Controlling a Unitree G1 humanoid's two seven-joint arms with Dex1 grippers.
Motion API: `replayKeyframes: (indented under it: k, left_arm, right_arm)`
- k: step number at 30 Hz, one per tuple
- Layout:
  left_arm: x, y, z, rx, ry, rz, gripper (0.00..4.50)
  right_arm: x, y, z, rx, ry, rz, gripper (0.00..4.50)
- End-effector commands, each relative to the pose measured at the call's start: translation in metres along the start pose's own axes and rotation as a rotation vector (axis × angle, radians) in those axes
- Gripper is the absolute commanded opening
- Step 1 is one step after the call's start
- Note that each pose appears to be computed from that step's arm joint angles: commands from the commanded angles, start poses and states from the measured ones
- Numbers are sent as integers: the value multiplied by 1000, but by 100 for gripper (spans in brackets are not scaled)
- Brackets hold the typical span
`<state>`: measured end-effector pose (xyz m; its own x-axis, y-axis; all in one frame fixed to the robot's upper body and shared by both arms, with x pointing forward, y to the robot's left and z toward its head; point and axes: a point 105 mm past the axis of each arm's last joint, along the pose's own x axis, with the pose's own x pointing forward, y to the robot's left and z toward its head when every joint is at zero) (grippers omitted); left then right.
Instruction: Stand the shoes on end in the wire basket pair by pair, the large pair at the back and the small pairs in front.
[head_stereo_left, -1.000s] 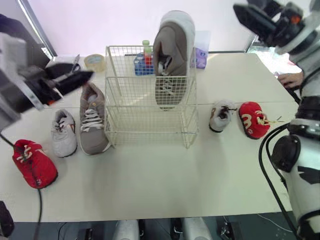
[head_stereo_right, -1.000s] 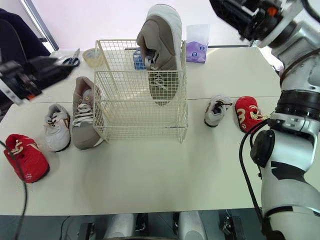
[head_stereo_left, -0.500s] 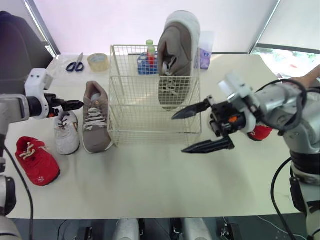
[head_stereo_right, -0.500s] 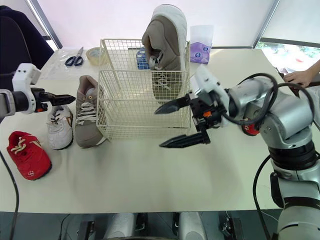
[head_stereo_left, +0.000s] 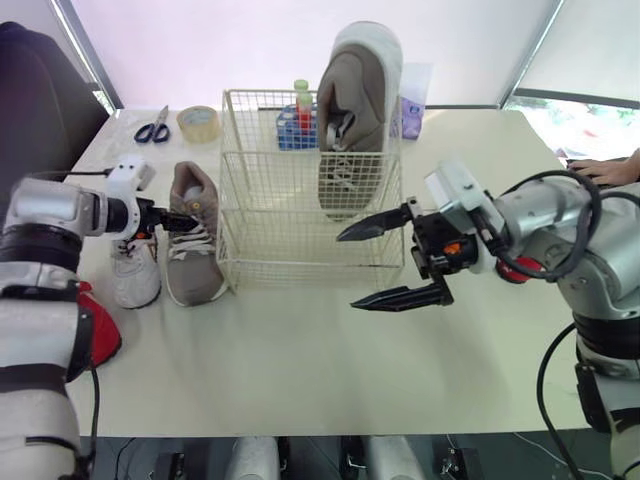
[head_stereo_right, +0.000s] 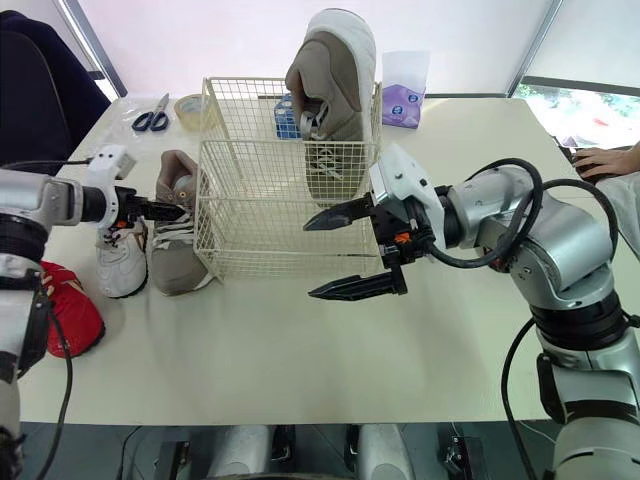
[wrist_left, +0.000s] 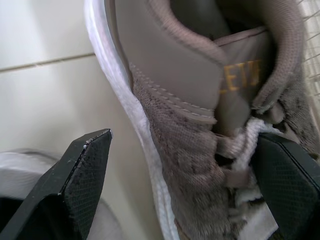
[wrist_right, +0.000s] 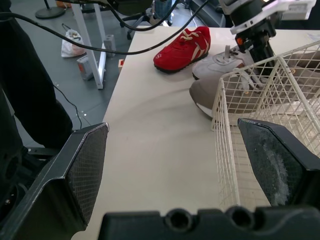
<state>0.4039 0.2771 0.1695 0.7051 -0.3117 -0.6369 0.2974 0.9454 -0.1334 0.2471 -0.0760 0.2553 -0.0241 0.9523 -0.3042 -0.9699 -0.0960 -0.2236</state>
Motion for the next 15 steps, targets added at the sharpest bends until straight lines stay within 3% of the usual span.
replayKeyframes:
  k: [1,5,8,12,15]
  left_arm:
    - [4,7,-3,-32,3,36,313]
    - [8,6,-5,-73,-13,23,140]
    - [0,9,9,-124,-100,20,50]
    - [-23,16,36,-160,-234,51,50]
    - [-74,22,84,-121,-426,135,50]
  right_arm:
    - [-3,-1,8,-44,-12,-21,450]
    - [-4,-4,4,-44,7,-45,450]
    - [-7,-5,4,-47,16,-63,450]
    - [-14,-8,9,-52,0,-99,450]
    - [-29,-15,22,-27,-48,-178,450]
